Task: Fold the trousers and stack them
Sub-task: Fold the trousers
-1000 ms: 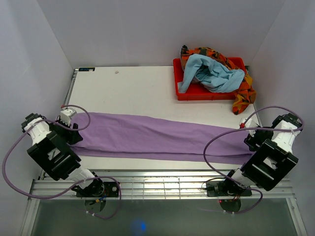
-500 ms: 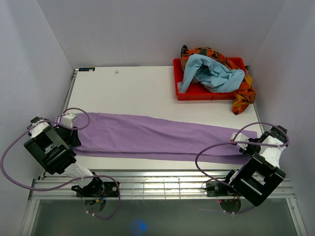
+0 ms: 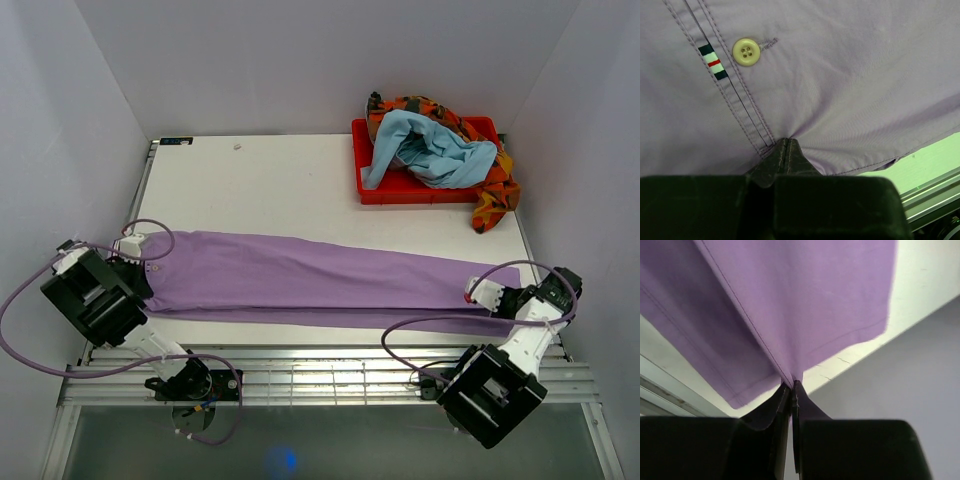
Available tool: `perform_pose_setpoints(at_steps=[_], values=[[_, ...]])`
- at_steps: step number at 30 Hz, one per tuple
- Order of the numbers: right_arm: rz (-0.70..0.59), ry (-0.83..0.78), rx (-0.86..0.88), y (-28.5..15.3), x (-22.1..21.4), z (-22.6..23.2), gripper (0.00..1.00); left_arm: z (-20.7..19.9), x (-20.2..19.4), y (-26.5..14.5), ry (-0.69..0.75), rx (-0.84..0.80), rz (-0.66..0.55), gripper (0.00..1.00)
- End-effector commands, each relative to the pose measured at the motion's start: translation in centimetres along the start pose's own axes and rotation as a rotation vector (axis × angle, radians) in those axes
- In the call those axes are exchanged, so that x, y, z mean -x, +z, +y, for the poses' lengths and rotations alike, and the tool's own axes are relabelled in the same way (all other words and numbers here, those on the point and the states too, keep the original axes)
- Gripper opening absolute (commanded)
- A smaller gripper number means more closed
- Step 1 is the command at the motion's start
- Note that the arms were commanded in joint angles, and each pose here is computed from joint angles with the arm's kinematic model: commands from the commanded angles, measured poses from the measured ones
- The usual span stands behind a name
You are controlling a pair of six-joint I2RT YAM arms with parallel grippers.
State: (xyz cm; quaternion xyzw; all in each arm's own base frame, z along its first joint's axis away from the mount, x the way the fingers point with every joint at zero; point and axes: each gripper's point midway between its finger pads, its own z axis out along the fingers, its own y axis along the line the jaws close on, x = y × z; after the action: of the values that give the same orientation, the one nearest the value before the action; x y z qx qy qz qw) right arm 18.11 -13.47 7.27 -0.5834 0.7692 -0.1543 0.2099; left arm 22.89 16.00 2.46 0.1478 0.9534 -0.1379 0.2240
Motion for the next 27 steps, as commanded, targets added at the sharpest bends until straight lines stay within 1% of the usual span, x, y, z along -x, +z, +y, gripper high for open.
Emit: perform_pose_setpoints(at_steps=[1,2,3,6,8,9,11,13,14,17,20,22,25,27], values=[[0.042,-0.238,0.052,1.6,-0.7,2.1,0.08,2.8,-0.3,-1.6,0.067,0.099,0.021,0.0],[0.074,-0.262,0.042,1.8,-1.1,2.3,0.08,2.6,-0.5,-1.6,0.079,0.089,0.026,0.0],[0.064,-0.27,0.074,2.6,-0.9,3.9,0.08,2.4,-0.6,-1.5,0.085,0.086,0.029,0.0],[0.07,-0.329,0.096,3.2,-0.6,5.5,0.08,1.8,-0.5,-1.7,0.108,0.078,0.015,0.0],[0.091,-0.37,0.086,3.5,-0.7,5.6,0.08,1.0,0.2,-2.2,0.128,0.066,-0.021,0.0],[0.108,-0.384,0.07,3.6,-1.0,5.4,0.08,0.6,0.7,-2.5,0.162,0.055,-0.038,0.0],[0.109,-0.381,0.08,3.9,-1.0,5.7,0.08,-0.5,2.4,-4.1,0.2,0.05,-0.108,0.0],[0.112,-0.37,0.081,3.7,-1.2,5.5,0.08,-0.7,4.4,-5.9,0.258,0.067,-0.162,0.0],[0.109,-0.349,0.09,3.7,-1.3,5.6,0.08,-1.8,5.1,-6.8,0.263,0.043,-0.193,0.0],[0.113,-0.32,0.085,3.3,-1.6,4.8,0.08,-2.1,6.0,-8.2,0.316,0.047,-0.203,0.0],[0.11,-0.275,0.064,2.8,-1.8,3.6,0.08,-1.5,4.2,-7.9,0.349,0.045,-0.148,0.0],[0.115,-0.265,0.059,2.6,-2.1,3.3,0.08,-0.6,2.6,-7.3,0.341,0.046,-0.109,0.0],[0.105,-0.272,0.072,2.7,-1.9,3.5,0.08,0.9,0.2,-6.0,0.309,0.047,-0.06,0.0],[0.103,-0.285,0.086,3.0,-1.8,4.3,0.08,1.2,-1.1,-5.3,0.32,0.04,-0.032,0.0]])
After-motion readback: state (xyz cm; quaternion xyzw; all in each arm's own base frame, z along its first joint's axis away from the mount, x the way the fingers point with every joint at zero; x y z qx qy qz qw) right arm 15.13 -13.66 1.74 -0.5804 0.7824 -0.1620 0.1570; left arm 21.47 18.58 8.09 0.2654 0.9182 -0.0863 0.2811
